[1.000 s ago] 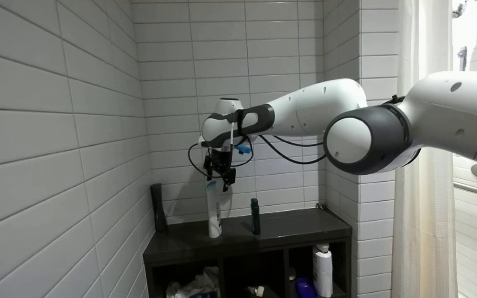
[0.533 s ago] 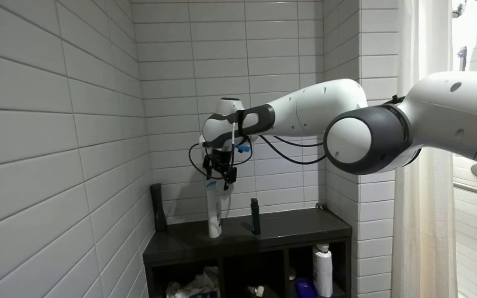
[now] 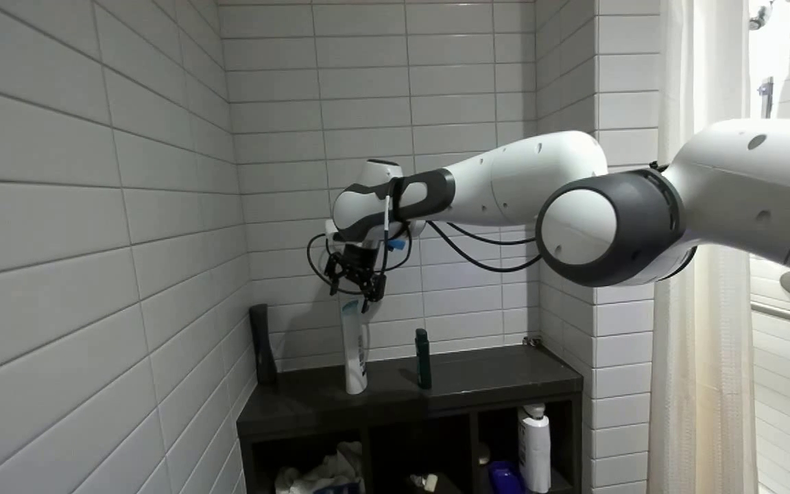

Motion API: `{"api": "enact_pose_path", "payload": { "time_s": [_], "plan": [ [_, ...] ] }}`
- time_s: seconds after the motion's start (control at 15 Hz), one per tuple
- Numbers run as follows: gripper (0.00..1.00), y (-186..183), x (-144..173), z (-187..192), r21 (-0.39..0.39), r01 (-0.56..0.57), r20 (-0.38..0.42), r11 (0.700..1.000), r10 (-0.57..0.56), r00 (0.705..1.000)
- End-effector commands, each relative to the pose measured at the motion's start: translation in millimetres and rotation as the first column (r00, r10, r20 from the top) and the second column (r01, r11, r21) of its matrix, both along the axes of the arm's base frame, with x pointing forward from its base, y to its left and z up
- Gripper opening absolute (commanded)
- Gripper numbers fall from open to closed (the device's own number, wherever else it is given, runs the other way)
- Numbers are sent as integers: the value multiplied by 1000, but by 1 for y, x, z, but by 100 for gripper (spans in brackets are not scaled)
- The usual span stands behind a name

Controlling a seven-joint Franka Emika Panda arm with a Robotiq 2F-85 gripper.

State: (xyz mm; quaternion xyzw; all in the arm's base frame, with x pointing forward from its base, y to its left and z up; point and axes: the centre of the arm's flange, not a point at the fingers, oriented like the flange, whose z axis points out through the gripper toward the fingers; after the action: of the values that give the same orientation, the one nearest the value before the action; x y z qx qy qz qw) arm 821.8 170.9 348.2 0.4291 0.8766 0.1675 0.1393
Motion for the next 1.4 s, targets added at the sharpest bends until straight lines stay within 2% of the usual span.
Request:
{"api": "enact_pose_path", "payload": {
  "time_s": [0.0, 0.4, 0.8, 1.07, 1.33],
  "plan": [
    [100, 2, 8, 6, 52, -62, -9, 997, 63, 998],
    [100, 5, 13, -2, 81, -45, -101, 996, 53, 993],
    [100, 1, 12, -12, 25, 1, -161, 1000, 3, 987],
    [100, -6, 11, -15, -39, 36, -164, 999, -41, 986],
    [100, -11, 11, -17, -67, 38, -164, 997, -48, 985]
  ]
}}
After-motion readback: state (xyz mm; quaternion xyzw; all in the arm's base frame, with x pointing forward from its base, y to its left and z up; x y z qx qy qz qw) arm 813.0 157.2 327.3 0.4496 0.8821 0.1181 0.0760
